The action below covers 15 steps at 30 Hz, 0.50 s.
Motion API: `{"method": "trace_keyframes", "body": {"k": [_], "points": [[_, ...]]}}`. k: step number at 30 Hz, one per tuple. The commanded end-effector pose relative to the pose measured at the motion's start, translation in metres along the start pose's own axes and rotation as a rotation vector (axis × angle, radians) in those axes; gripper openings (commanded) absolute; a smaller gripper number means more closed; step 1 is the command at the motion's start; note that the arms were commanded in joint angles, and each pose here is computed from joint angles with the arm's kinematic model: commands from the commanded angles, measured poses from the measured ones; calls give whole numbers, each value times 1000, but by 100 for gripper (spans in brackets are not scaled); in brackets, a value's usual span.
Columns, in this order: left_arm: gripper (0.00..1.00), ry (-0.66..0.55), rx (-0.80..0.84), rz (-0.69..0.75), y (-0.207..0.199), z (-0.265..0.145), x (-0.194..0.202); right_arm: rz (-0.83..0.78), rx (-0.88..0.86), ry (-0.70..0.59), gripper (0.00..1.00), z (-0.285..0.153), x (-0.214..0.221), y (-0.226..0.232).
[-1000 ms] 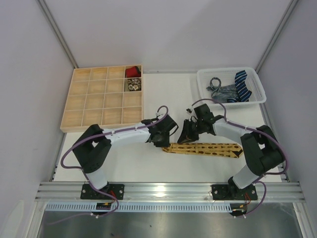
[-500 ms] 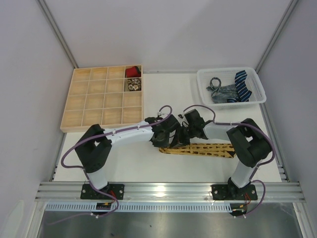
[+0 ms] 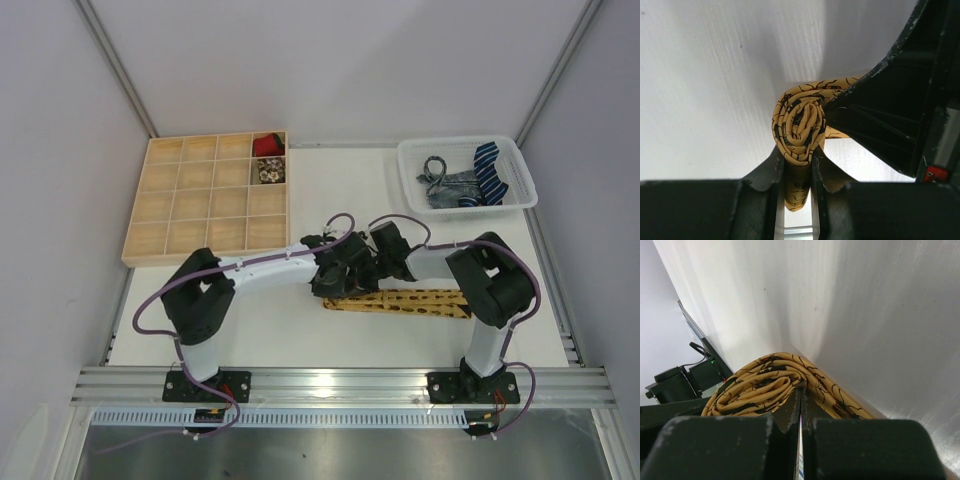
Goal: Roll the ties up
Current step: Roll the tie
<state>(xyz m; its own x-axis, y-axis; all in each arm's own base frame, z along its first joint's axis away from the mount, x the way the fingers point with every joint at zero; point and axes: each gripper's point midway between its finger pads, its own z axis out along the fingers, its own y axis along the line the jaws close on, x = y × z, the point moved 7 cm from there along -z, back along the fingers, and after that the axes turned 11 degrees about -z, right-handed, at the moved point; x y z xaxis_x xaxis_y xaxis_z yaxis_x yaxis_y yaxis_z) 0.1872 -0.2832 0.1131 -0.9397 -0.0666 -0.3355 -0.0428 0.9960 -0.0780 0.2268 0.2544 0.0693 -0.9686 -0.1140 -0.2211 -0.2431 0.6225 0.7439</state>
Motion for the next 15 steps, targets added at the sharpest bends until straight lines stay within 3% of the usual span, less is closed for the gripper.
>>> {"method": "trace_keyframes", "body": {"k": [1, 9, 15], "points": [[1, -12, 75, -20, -23, -5, -6, -28, -60, -18, 0, 6, -10, 12], [1, 26, 137, -2, -44, 6, -5, -36, -81, 1, 0, 9, -8, 13], [0, 74, 92, 12, -45, 29, 3, -38, -98, 22, 0, 9, -5, 13]]}}
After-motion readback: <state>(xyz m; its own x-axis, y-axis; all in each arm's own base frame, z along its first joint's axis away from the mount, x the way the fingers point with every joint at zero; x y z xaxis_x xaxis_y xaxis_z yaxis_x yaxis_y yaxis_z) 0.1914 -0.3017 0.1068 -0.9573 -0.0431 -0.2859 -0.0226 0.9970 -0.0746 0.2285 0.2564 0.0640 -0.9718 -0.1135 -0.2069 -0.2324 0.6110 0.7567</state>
